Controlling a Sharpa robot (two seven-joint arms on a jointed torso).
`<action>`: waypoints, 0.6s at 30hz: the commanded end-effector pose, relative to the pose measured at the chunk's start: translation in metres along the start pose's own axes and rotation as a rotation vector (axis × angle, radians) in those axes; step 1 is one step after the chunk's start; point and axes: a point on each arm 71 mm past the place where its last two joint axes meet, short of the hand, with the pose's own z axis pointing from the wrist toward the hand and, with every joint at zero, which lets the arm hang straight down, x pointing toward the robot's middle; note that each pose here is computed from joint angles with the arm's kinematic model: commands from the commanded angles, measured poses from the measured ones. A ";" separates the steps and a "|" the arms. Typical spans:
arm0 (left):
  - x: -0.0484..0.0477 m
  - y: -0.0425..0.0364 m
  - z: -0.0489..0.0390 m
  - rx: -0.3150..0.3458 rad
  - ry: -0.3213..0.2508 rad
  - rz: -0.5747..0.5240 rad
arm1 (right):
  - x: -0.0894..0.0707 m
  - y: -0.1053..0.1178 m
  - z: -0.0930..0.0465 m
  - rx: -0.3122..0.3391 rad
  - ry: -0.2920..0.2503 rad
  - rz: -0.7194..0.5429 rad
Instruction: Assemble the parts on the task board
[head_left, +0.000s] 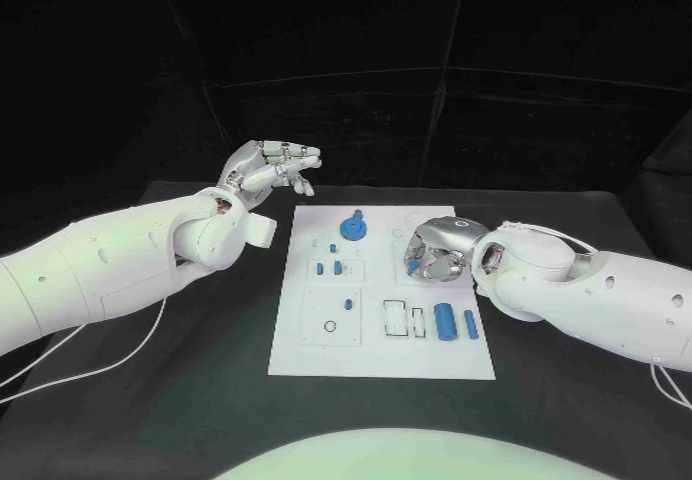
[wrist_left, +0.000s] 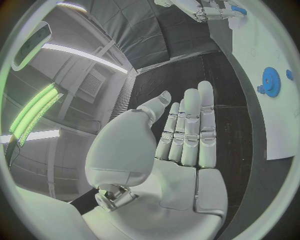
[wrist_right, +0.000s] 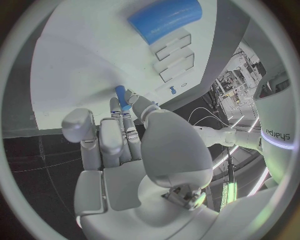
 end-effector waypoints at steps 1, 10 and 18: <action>0.0011 -0.0010 0.0007 0.004 0.009 -0.009 | 0.001 0.001 0.001 -0.010 0.016 -0.012; 0.0006 -0.0009 0.0007 0.003 0.009 -0.009 | -0.006 0.001 0.000 0.008 -0.101 -0.012; -0.0008 -0.0005 0.0004 0.002 0.006 -0.007 | -0.014 0.006 -0.006 -0.007 -0.206 0.018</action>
